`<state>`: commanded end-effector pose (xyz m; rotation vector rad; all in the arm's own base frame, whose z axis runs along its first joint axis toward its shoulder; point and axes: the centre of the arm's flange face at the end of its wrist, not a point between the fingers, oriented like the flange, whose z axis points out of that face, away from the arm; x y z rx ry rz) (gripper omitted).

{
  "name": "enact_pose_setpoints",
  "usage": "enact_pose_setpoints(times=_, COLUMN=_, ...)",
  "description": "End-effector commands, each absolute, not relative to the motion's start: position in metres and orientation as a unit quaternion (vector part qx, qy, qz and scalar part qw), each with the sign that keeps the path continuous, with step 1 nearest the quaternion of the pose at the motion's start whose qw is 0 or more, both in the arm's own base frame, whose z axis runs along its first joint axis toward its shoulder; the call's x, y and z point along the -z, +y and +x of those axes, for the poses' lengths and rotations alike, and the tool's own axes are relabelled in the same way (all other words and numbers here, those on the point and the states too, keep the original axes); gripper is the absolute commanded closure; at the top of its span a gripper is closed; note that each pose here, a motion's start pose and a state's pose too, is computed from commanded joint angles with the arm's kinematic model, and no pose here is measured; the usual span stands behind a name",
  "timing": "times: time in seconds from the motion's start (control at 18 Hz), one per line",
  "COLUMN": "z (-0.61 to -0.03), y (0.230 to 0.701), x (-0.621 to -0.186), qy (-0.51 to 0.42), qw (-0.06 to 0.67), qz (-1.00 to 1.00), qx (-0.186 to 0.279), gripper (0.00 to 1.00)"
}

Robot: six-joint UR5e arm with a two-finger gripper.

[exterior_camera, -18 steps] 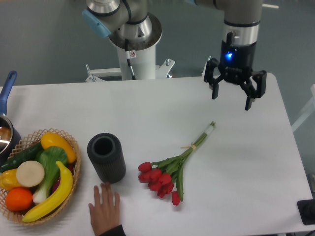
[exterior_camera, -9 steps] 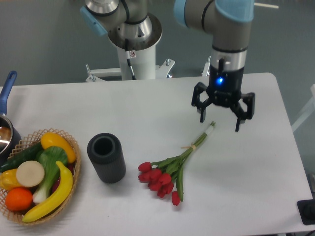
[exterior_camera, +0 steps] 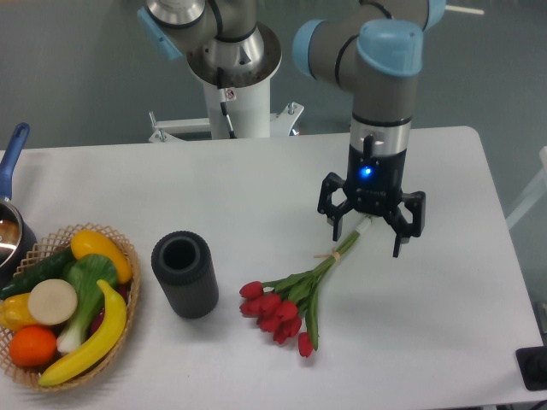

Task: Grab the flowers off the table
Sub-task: 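Move the open gripper down toward the tulip stems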

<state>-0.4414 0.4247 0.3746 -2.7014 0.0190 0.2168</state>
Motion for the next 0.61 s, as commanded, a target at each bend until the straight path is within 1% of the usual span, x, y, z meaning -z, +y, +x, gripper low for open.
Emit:
enact_pose_setpoints(times=0.17, z=-0.434, y=0.420, x=-0.364, qy=0.058, qw=0.184, qz=-0.981, qx=-0.038, gripper=0.01)
enact_pose_setpoints(times=0.33, z=-0.429, y=0.416, x=-0.352, qy=0.120, qw=0.164, qz=-0.979, qx=-0.012, gripper=0.02)
enact_pose_setpoints(times=0.39, z=-0.426, y=0.408, x=-0.338, qy=0.162, qw=0.132, qz=-0.978, qx=0.008, gripper=0.02)
enact_pose_setpoints(times=0.44, z=-0.426, y=0.403, x=-0.330, qy=0.187, qw=0.114, qz=-0.976, qx=0.012, gripper=0.02)
enact_pose_setpoints(times=0.61, z=-0.437, y=0.402, x=-0.305, qy=0.223, qw=0.105, qz=-0.969, qx=0.024, gripper=0.02)
